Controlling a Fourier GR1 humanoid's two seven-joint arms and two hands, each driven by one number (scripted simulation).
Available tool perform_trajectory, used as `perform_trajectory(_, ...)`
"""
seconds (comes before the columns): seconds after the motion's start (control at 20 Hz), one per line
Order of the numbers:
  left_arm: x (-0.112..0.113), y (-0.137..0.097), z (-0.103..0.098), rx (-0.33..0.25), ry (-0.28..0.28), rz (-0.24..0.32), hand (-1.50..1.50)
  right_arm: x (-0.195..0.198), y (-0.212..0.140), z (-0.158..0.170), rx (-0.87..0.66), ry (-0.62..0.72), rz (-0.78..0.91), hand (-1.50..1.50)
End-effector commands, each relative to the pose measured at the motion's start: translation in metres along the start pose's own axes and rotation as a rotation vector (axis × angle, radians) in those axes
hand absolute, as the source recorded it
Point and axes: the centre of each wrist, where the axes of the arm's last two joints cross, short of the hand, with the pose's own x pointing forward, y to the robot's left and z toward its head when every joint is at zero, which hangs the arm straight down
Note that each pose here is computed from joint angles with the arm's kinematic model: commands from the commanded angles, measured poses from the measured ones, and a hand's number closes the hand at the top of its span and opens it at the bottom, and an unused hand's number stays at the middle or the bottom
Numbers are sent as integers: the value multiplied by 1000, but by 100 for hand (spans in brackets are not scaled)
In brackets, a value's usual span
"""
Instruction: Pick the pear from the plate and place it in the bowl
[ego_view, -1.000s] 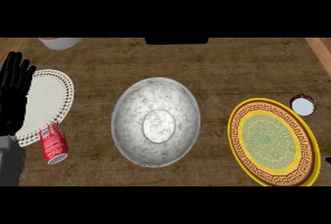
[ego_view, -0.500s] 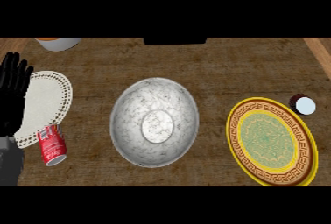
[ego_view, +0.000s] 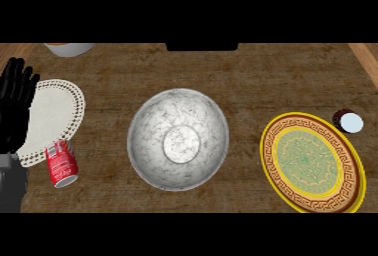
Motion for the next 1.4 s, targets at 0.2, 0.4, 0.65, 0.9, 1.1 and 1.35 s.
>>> perform_trajectory(0.2,-4,-20,-9,-14,-14,3,0,80,6,-23,48,-62,-173,150)
perform_trajectory(0.4,-5,-17,-5,-35,-19,17,0,127,11,-40,89,-42,-156,150)
perform_trajectory(0.65,-7,-26,2,-51,0,36,0,167,33,-78,141,-29,-118,150)
perform_trajectory(0.9,2,-22,-8,-36,-8,25,0,206,73,-102,239,-42,-135,150)
perform_trajectory(1.1,3,-14,-1,-30,-15,16,0,221,124,-124,294,-29,-141,150)
perform_trajectory(1.35,-6,-18,-5,-26,-9,9,0,214,175,-142,297,7,-81,150)
